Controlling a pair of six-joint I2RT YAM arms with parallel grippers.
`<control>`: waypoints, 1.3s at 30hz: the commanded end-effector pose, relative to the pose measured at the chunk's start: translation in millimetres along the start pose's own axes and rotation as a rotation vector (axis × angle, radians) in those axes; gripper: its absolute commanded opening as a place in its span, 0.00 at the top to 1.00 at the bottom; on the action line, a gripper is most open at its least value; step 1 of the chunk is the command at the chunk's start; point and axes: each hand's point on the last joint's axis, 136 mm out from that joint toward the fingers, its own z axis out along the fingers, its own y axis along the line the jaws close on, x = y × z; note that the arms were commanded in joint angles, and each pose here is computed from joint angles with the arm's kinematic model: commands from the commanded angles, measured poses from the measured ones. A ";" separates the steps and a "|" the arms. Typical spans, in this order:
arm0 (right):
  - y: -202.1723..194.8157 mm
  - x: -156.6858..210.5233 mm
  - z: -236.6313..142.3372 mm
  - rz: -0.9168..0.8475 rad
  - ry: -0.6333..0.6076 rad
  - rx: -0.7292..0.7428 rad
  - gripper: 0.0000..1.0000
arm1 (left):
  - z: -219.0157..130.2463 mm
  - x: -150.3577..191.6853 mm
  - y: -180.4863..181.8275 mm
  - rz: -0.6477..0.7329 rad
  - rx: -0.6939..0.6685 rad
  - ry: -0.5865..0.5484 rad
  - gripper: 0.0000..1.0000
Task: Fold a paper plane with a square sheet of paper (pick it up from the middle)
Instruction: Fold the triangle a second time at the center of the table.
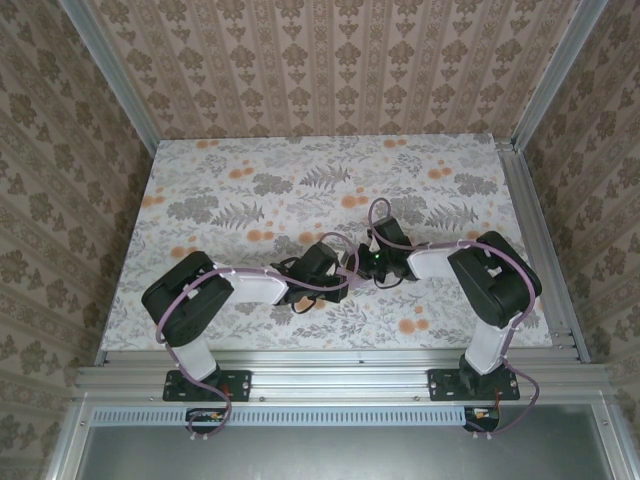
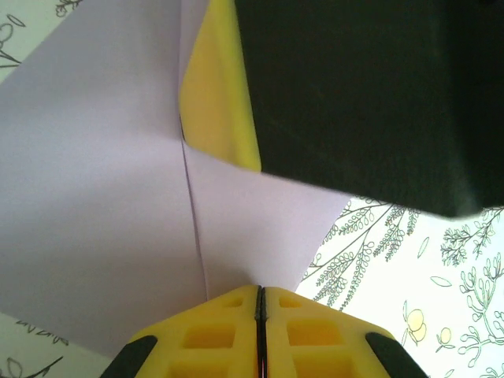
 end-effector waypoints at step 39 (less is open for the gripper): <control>28.1 10.0 4.8 -0.025 0.075 -0.090 0.92 | -2.8 53.9 27.0 -0.030 -0.065 0.178 0.90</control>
